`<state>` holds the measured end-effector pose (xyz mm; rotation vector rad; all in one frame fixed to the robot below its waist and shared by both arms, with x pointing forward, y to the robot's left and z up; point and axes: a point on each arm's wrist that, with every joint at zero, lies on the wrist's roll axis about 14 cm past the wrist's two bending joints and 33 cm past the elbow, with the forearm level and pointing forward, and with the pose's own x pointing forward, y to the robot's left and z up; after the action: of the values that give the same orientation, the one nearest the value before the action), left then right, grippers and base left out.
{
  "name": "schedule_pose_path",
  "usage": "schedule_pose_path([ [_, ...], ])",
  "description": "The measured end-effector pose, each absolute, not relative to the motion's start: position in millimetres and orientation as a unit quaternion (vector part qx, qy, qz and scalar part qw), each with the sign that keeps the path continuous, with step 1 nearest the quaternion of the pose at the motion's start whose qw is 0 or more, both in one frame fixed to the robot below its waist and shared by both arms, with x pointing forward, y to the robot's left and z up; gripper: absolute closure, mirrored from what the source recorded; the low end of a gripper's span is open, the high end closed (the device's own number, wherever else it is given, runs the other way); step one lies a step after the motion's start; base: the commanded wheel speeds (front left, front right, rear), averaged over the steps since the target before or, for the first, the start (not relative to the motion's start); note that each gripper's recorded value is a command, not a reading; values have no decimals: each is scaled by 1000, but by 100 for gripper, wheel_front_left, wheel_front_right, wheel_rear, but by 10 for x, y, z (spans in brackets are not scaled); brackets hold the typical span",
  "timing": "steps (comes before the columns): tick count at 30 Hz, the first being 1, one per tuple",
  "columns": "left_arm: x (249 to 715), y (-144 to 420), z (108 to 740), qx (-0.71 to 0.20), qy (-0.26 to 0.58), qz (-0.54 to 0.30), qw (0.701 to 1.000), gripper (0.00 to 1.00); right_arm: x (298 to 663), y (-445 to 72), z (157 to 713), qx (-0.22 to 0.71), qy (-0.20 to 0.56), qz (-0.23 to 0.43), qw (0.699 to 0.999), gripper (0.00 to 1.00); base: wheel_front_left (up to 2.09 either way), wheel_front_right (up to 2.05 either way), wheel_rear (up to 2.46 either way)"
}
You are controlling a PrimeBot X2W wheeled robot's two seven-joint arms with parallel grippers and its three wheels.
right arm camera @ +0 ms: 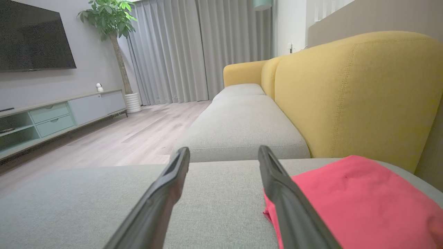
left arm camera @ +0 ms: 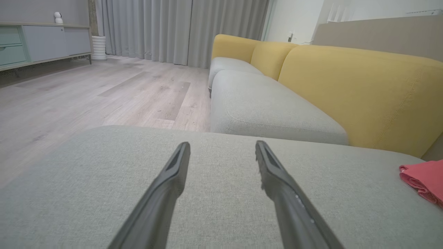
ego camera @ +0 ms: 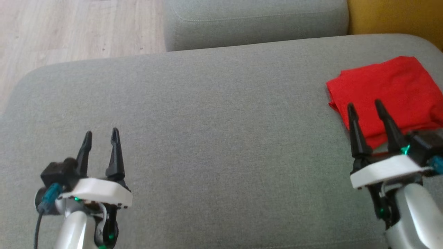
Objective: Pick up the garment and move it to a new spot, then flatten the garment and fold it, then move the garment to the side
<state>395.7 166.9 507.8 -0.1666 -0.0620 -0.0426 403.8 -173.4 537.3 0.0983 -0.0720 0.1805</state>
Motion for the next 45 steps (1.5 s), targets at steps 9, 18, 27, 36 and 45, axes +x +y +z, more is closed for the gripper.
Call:
schedule_pose_path([
  [9,3865,1706,4972,-71,-18,-18,997,0,3956,-1652,5049,56,-12,88,994,0,0,0,0],
  [18,3861,1692,4999,-72,-23,-23,997,0,3928,-1641,4921,55,3,88,995,0,0,0,0],
  [27,3853,1694,4941,-76,-14,-20,997,100,3941,-1610,4913,57,5,91,994,100,0,0,0],
  [36,3604,1699,4440,-102,69,-7,992,100,3673,-1670,4432,83,80,72,991,100,0,0,0],
  [45,3639,1725,4486,-152,65,6,986,100,3703,-1677,4467,138,81,55,986,100,0,0,0],
])
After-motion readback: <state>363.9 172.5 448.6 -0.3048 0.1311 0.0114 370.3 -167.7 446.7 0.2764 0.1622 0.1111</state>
